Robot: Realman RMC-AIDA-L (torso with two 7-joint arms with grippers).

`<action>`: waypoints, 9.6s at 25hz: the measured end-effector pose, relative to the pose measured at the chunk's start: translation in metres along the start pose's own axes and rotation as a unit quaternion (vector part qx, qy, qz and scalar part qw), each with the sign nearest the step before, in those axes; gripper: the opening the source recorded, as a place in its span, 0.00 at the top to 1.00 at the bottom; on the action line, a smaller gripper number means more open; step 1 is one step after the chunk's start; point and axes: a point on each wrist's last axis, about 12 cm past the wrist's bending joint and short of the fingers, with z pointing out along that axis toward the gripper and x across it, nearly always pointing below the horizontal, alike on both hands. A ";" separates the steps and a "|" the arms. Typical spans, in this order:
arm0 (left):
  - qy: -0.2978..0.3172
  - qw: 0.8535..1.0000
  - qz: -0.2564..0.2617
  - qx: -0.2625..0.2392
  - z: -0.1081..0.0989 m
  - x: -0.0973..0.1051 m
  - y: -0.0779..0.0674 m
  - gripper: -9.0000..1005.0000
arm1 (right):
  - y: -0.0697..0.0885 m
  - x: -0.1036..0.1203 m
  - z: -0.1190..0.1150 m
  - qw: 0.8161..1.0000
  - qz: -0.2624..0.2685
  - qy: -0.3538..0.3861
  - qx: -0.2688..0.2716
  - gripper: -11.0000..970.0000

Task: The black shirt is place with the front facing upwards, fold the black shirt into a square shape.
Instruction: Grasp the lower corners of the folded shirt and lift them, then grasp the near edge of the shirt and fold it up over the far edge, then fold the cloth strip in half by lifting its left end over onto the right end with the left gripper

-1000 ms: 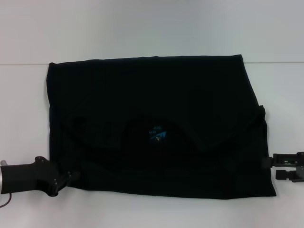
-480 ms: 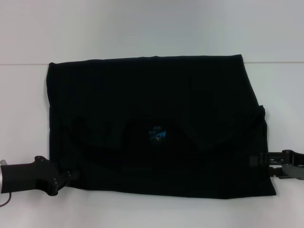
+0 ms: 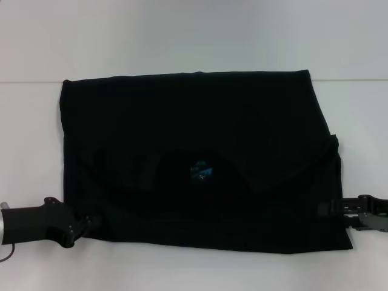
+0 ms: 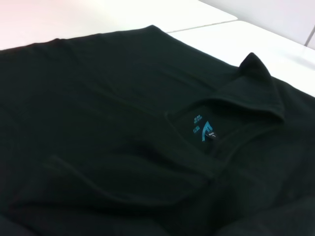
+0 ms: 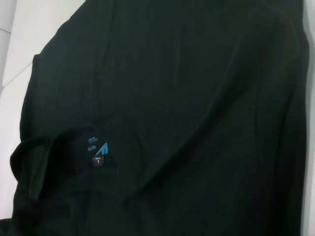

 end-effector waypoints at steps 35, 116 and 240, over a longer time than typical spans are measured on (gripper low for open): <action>-0.001 1.000 0.005 0.000 0.002 -0.005 0.001 0.97 | 0.002 0.025 0.003 0.998 0.009 0.033 -0.051 0.36; -0.094 0.985 -0.008 0.146 -0.084 0.054 -0.058 0.97 | -0.020 0.103 -0.071 0.956 -0.194 0.118 -0.186 0.98; 0.098 0.931 -0.340 -0.089 -0.068 -0.067 0.048 0.17 | -0.002 0.032 0.001 0.822 -0.328 -0.465 -0.014 0.11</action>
